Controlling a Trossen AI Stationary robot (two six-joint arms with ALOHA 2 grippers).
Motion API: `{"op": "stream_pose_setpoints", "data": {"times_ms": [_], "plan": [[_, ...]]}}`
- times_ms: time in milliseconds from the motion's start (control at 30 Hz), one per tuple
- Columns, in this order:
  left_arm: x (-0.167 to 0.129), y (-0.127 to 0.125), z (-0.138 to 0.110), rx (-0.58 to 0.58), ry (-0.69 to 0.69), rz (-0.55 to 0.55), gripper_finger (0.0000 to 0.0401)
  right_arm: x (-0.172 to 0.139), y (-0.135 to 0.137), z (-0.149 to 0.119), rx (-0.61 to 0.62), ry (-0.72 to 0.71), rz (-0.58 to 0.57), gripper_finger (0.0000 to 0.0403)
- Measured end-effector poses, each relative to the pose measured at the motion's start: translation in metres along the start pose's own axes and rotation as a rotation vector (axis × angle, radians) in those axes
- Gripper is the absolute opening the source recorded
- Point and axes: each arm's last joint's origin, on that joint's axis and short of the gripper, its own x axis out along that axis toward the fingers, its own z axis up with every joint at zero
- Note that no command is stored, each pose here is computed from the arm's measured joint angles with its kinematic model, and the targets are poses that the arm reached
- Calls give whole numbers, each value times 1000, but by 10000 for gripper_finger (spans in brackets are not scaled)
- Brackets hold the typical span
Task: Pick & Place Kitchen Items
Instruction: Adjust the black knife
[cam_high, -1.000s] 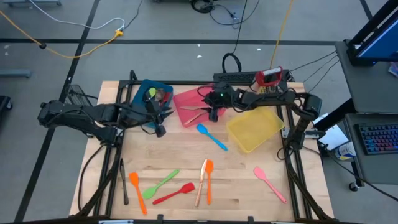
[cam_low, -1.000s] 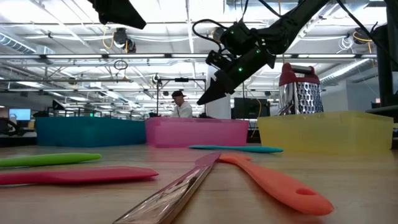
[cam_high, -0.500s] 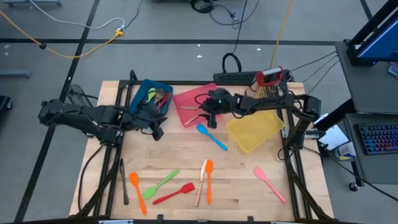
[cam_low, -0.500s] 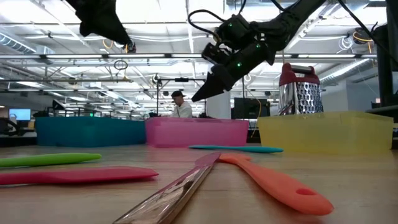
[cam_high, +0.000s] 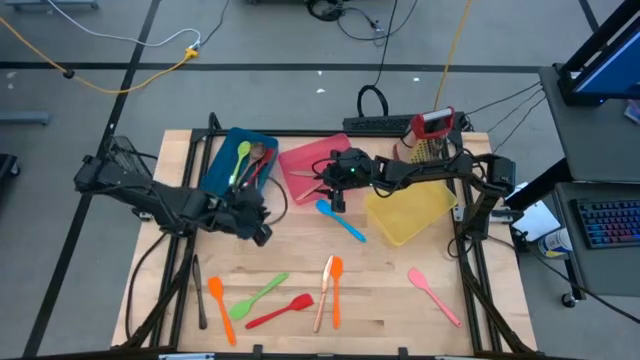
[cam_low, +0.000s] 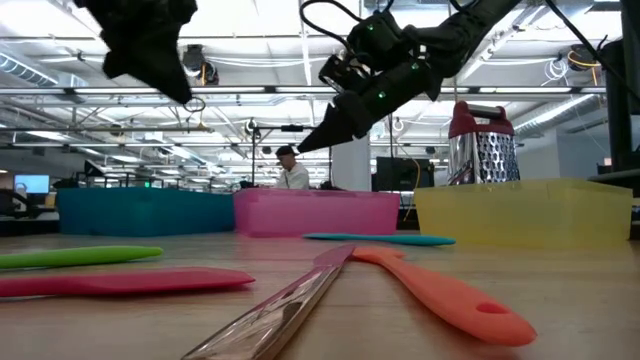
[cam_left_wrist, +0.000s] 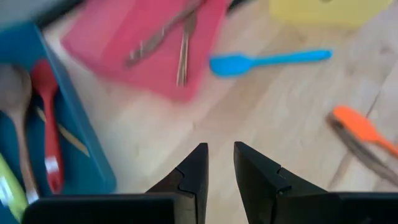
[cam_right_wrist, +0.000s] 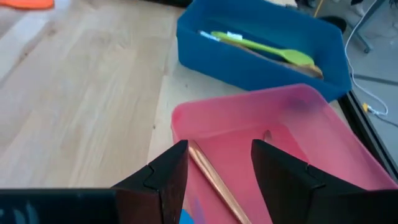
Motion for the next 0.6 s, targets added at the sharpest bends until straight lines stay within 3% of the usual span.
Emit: {"op": "stream_pose_setpoints", "data": {"times_ms": [333,600], "plan": [[6,-22,-38,-160,222,21,81,0,1,5,-17,-40,-3,169],[-1,-37,-60,-270,283,6,81,0,1,5,-18,-46,-5,169]]}}
